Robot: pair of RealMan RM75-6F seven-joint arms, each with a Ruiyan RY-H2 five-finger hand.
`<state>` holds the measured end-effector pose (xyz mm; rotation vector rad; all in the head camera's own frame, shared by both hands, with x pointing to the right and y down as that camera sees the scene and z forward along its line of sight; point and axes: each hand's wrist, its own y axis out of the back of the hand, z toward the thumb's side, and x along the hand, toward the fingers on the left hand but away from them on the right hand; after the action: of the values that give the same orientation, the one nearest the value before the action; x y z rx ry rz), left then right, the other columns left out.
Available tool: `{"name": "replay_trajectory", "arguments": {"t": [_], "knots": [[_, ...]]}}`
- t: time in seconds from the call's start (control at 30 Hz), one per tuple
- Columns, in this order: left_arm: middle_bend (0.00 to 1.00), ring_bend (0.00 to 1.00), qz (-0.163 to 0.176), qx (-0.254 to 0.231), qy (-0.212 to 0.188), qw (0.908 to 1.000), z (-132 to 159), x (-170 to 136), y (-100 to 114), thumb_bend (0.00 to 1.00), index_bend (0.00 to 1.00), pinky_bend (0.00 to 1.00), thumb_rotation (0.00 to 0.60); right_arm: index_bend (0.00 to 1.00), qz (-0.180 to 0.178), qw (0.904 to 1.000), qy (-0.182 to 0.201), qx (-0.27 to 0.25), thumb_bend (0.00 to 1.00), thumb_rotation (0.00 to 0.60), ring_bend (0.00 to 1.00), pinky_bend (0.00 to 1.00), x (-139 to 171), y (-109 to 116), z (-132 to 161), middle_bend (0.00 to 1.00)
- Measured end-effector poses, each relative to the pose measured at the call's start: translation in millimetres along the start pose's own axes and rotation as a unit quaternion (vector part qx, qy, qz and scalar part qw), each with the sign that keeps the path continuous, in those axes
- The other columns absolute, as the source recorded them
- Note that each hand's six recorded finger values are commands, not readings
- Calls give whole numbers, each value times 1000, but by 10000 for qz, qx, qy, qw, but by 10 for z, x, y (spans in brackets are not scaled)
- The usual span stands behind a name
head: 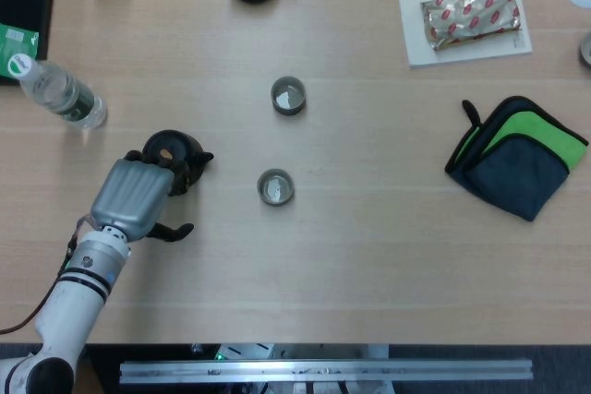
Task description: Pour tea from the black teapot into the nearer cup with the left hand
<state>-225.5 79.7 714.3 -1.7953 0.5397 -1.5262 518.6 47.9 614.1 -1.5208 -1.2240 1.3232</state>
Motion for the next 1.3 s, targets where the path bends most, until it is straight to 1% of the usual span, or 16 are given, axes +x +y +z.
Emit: {"name": "replay_trajectory", "arguments": {"t": [0.37,0.57,0.9,1.3], "knots": [[318,247,43,75,199,9998,-103,-14,16,188,243,222,413,275,1,10000,17,-2,8,600,288,325,-7,2,12,373],[319,247,-11,84,266,9996,-146,-30,-13,189,245,222,426,275,5,10000,45,2,7,600,288,325,-9,1,27,373],[323,247,-28,30,216,9998,-107,-37,-24,189,254,222,428,275,-3,10000,43,2,7,600,288,325,-4,8,20,373],[329,247,-68,90,188,9998,-63,-20,-56,189,261,222,426,275,-10,10000,34,-20,7,600,288,325,-3,10,5,373]]}}
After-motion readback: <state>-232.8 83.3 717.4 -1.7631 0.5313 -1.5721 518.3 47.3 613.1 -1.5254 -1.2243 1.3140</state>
